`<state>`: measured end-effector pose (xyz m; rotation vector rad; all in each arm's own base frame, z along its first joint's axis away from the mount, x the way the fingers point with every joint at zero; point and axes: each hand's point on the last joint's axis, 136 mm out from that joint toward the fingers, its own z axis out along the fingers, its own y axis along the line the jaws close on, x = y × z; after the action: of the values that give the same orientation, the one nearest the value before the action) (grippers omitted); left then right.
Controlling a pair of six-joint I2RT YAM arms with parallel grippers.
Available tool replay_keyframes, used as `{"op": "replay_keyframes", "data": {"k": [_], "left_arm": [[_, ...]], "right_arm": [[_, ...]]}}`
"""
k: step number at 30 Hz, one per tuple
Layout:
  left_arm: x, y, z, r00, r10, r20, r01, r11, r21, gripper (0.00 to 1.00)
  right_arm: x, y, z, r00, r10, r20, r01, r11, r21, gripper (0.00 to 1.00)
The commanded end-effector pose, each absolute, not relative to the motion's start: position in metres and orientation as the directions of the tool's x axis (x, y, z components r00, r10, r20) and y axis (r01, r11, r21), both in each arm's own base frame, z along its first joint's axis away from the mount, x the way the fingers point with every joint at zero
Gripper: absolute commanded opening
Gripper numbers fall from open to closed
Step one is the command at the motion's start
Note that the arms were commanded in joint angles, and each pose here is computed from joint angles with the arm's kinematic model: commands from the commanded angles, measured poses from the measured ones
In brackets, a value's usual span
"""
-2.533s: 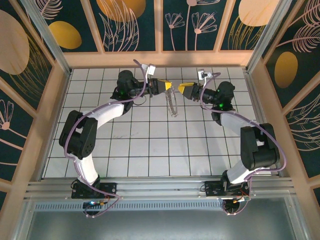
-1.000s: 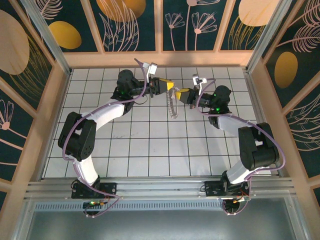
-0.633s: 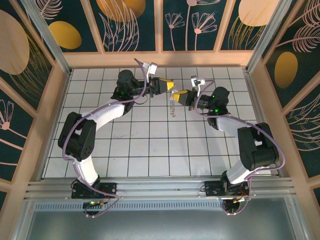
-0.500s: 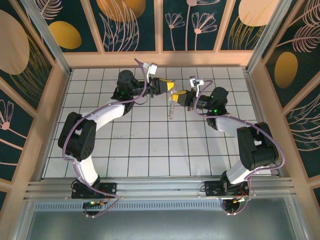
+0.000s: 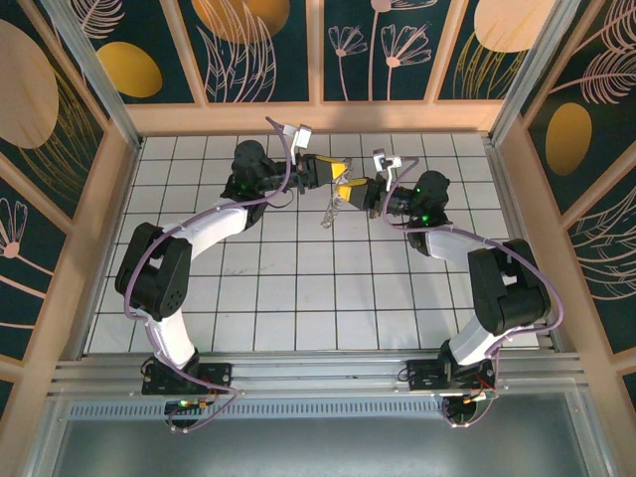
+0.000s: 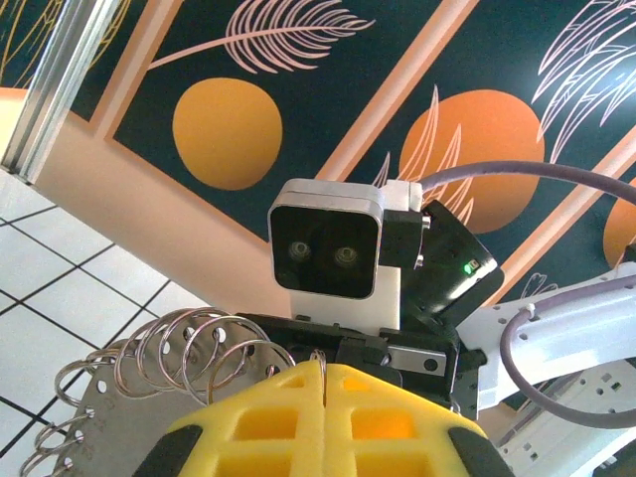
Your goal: Put the keys on the keyring
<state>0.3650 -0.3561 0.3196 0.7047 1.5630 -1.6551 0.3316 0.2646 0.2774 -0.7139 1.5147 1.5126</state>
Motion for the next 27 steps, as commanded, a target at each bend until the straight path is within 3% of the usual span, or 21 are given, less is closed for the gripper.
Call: {"op": "replay_keyframes", "data": {"k": [1,10,25,27], "left_arm": [[0.351,-0.352,0.356,-0.488,-0.204,-0.848,0.868,-0.018,-0.496,0.00],[0.351,-0.354,0.352,-0.494,-0.208,-0.844,0.865,-0.012,-0.502,0.00],[0.360,-0.346,0.355,-0.506,-0.317,-0.802,0.842,0.023,-0.540,0.00],[0.361,-0.343,0.357,-0.510,-0.350,-0.786,0.835,0.016,-0.550,0.00]], "right_arm": [[0.333,0.269,0.286,-0.444,0.186,-0.876,-0.882,0.079,0.464,0.00],[0.336,0.285,0.280,-0.456,0.141,-0.879,-0.880,0.075,0.469,0.00],[0.341,0.257,0.285,-0.448,0.233,-0.863,-0.846,0.203,0.494,0.00],[0.339,0.254,0.287,-0.446,0.248,-0.860,-0.841,0.213,0.498,0.04]]}}
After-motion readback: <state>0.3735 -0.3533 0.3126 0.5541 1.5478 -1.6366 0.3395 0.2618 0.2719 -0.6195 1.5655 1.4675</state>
